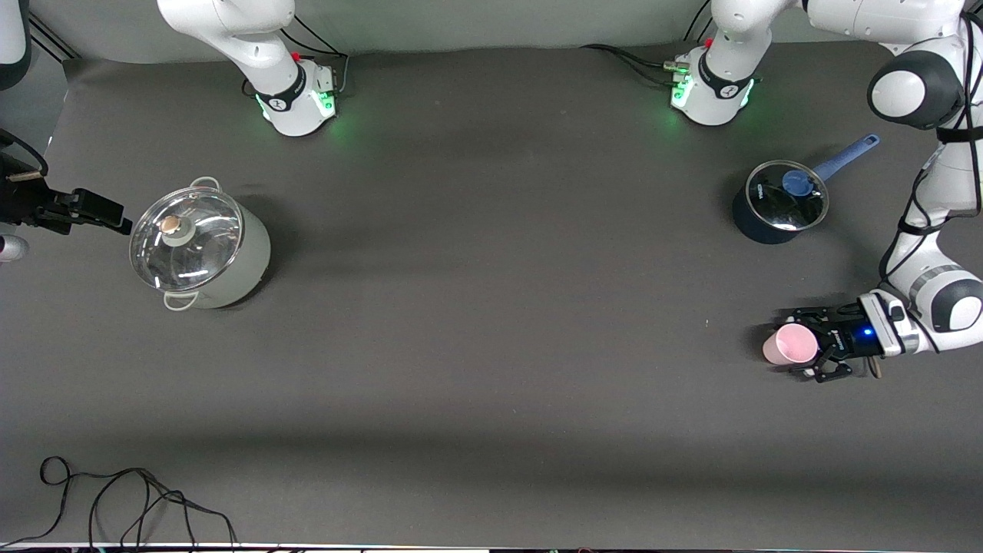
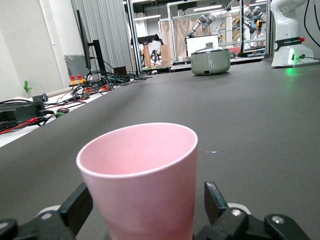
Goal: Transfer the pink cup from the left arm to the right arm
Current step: 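Lower the left gripper beside the pink cup and close on it, then lift the pink cup with the left gripper toward the white pot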
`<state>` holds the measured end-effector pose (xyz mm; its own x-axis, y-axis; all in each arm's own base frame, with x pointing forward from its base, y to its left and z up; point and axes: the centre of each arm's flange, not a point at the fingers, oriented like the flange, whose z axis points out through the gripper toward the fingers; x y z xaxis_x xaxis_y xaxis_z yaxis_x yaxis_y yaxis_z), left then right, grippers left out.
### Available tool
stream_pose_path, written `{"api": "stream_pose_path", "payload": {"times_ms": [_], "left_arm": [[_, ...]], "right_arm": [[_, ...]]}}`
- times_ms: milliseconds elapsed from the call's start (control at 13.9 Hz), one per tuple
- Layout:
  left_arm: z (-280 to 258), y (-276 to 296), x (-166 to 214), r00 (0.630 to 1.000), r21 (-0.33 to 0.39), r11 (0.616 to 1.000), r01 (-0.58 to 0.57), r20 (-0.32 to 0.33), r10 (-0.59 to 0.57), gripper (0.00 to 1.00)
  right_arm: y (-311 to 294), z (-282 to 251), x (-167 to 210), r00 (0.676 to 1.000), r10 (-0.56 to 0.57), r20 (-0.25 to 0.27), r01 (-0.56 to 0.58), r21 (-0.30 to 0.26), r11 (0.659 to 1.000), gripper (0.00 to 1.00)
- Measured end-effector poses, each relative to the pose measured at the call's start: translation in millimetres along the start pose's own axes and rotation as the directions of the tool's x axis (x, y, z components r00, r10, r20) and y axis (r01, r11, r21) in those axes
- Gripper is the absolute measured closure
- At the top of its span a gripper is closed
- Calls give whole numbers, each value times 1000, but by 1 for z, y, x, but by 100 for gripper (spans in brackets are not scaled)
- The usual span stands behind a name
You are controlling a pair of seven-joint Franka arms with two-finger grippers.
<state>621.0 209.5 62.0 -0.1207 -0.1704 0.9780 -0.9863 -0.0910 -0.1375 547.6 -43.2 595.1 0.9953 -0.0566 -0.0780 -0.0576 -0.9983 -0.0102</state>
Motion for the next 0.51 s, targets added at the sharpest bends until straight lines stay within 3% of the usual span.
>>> {"api": "stream_pose_path", "payload": {"times_ms": [289, 505], "left_arm": [[18, -5, -1, 1000, 4, 1000, -4, -12, 4, 2], [35, -10, 1, 1000, -1, 1000, -6, -27, 6, 32]], "right_arm": [[0, 0, 0, 1000, 0, 0, 0, 0, 1000, 0], [0, 0, 0, 1000, 0, 0, 0, 0, 1000, 0]]}}
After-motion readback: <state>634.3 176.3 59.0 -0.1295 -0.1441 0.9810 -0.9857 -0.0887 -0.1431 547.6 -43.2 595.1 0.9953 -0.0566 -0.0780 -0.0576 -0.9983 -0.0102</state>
